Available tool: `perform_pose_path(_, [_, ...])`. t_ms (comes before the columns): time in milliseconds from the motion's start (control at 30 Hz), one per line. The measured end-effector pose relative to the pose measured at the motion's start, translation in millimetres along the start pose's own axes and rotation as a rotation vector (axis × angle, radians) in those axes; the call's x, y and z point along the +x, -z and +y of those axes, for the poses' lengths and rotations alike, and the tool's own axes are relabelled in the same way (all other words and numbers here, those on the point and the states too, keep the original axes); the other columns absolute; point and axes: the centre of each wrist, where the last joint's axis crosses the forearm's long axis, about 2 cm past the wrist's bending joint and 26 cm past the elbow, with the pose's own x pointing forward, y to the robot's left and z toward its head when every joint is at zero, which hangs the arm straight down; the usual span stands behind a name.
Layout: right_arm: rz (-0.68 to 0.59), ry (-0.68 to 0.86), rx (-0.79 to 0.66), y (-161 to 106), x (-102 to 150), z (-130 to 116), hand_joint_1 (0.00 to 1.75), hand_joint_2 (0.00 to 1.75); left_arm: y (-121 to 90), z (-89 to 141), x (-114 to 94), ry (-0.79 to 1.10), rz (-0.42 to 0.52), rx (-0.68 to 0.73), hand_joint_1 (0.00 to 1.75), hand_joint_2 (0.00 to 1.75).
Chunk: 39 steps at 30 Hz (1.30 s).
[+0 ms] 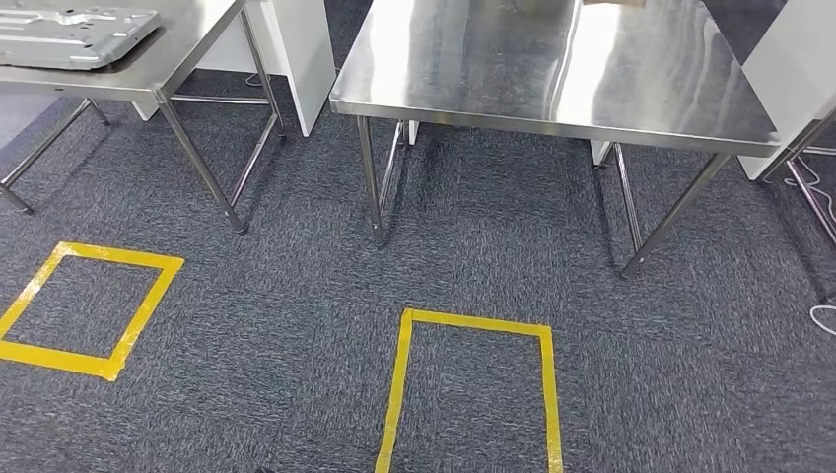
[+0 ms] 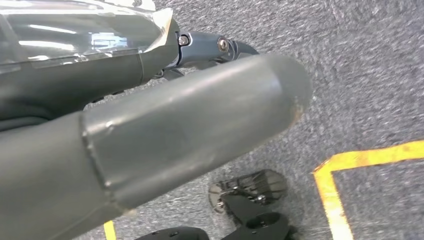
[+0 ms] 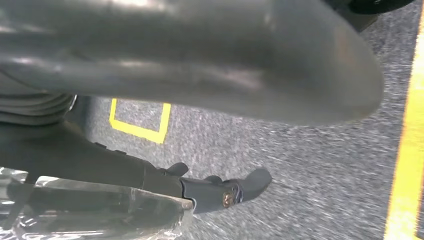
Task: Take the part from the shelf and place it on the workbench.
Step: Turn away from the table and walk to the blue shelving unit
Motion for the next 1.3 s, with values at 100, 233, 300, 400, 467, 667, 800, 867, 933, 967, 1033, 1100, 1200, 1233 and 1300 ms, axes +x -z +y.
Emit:
perform_pose_path(100, [0.001, 0.001, -0.003, 0.3, -0.2, -1.6, 0.0, 0.0, -0.1, -1.8, 0.7, 0.0, -0.001, -0.003, 0.0, 0.0])
perform_pose_path(233, [-0.002, 0.002, -0.003, 0.4, 1.4, -1.7, 0.0, 0.0, 0.1, -2.0, 1.4, 0.007, -0.002, -0.006, 0.0, 0.0])
perform_pose_path(300, [0.0, 0.002, -0.003, 0.3, 0.4, -1.5, 0.0, 0.0, 0.0, -2.2, 1.1, 0.008, -0.001, -0.006, 0.0, 0.0])
perform_pose_path(400, [-0.001, 0.001, -0.001, 0.2, 0.8, -0.6, 0.0, 0.0, -0.2, -1.8, 0.3, 0.009, 0.001, -0.006, 0.0, 0.0])
perform_pose_path(467, [-0.001, 0.0, -0.001, 0.1, 0.8, -0.3, 0.0, 0.0, -0.2, -1.9, 0.3, 0.008, 0.001, -0.006, 0.0, 0.0])
perform_pose_path(667, [-0.001, -0.002, 0.0, 0.0, 0.5, -0.1, 0.0, 0.0, 0.2, -1.5, 1.4, 0.008, -0.002, -0.004, 0.0, 0.0])
perform_pose_path(800, [-0.003, -0.006, 0.001, -0.1, 0.9, 0.5, 0.0, 0.0, 0.7, -1.0, 2.7, 0.008, -0.005, -0.003, 0.0, 0.0])
perform_pose_path(867, [-0.002, -0.006, 0.001, 0.0, 0.5, 0.3, 0.0, 0.0, 0.6, -1.6, 2.6, 0.007, -0.005, -0.004, 0.0, 0.0])
perform_pose_path(933, [-0.001, -0.006, 0.001, 0.0, -0.1, 0.0, 0.0, 0.0, 0.6, -1.7, 2.6, 0.007, -0.005, -0.004, 0.0, 0.0])
perform_pose_path(967, [0.0, -0.006, 0.001, 0.0, -0.4, -0.1, 0.0, 0.0, 0.6, -1.6, 2.6, 0.007, -0.005, -0.004, 0.0, 0.0])
perform_pose_path(1033, [0.0, -0.002, 0.003, 0.0, -0.5, -0.1, 0.0, 0.0, 0.6, -1.7, 2.5, 0.007, -0.005, -0.005, 0.0, 0.0])
perform_pose_path(1100, [0.001, 0.002, 0.003, 0.1, -0.5, -0.6, 0.0, 0.0, 0.5, -2.1, 2.6, 0.008, -0.005, -0.007, 0.0, 0.0])
perform_pose_path(1200, [-0.002, 0.006, 0.001, 0.4, 1.3, -1.7, 0.0, 0.0, 0.8, -2.3, 3.4, 0.01, -0.007, -0.01, 0.0, 0.0])
perform_pose_path(1233, [-0.003, 0.006, 0.001, 0.5, 2.2, -2.0, 0.0, 0.0, 0.9, -2.1, 3.7, 0.01, -0.007, -0.01, 0.0, 0.0])
perform_pose_path(1300, [-0.004, 0.007, 0.0, 0.6, 2.8, -2.0, 0.0, 0.0, 1.0, -1.7, 3.9, 0.01, -0.008, -0.01, 0.0, 0.0])
